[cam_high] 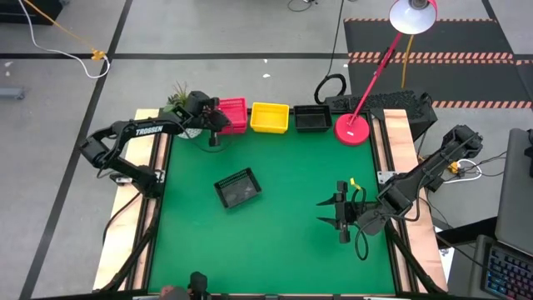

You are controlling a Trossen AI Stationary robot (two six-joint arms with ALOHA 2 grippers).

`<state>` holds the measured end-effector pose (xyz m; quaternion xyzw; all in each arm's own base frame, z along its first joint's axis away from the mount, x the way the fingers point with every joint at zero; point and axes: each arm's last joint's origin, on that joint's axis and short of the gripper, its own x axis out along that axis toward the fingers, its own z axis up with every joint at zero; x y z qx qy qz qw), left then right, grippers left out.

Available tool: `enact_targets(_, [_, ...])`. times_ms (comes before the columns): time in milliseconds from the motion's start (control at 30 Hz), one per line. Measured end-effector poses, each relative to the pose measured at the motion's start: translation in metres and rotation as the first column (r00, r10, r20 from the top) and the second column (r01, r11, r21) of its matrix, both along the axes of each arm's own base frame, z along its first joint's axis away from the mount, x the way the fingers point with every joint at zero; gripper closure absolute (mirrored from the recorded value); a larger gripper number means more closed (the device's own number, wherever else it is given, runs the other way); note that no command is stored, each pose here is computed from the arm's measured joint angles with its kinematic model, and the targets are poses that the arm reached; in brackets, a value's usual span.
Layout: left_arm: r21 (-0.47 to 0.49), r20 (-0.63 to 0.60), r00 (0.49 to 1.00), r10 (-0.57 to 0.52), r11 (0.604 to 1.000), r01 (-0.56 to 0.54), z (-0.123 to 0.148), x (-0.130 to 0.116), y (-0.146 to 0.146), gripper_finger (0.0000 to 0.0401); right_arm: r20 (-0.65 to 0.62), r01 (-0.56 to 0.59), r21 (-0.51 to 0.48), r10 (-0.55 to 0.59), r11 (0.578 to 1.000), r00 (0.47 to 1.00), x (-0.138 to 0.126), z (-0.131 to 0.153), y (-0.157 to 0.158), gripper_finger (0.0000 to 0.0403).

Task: Stack baskets by color
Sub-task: Stack the red basket on the stacked red baskets

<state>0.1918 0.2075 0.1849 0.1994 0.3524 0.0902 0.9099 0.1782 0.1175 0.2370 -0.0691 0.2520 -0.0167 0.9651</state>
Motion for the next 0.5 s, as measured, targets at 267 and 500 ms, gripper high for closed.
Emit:
enact_targets(267, [0.001,-0.001,1.0,0.004,1.0,-0.004,0.0,-0.0004,0.0004,0.0367,0.0,0.0,0.0,0.0,1.0,1.0,0.0,0.0001,0.0,0.0222])
enact_targets(500, [-0.001,-0.001,1.0,0.005,1.0,-0.005,0.0,-0.0004,0.0004,0.0366,0.0,0.0,0.0,0.0,1.0,1.0,0.0,0.0,0.0,0.0222])
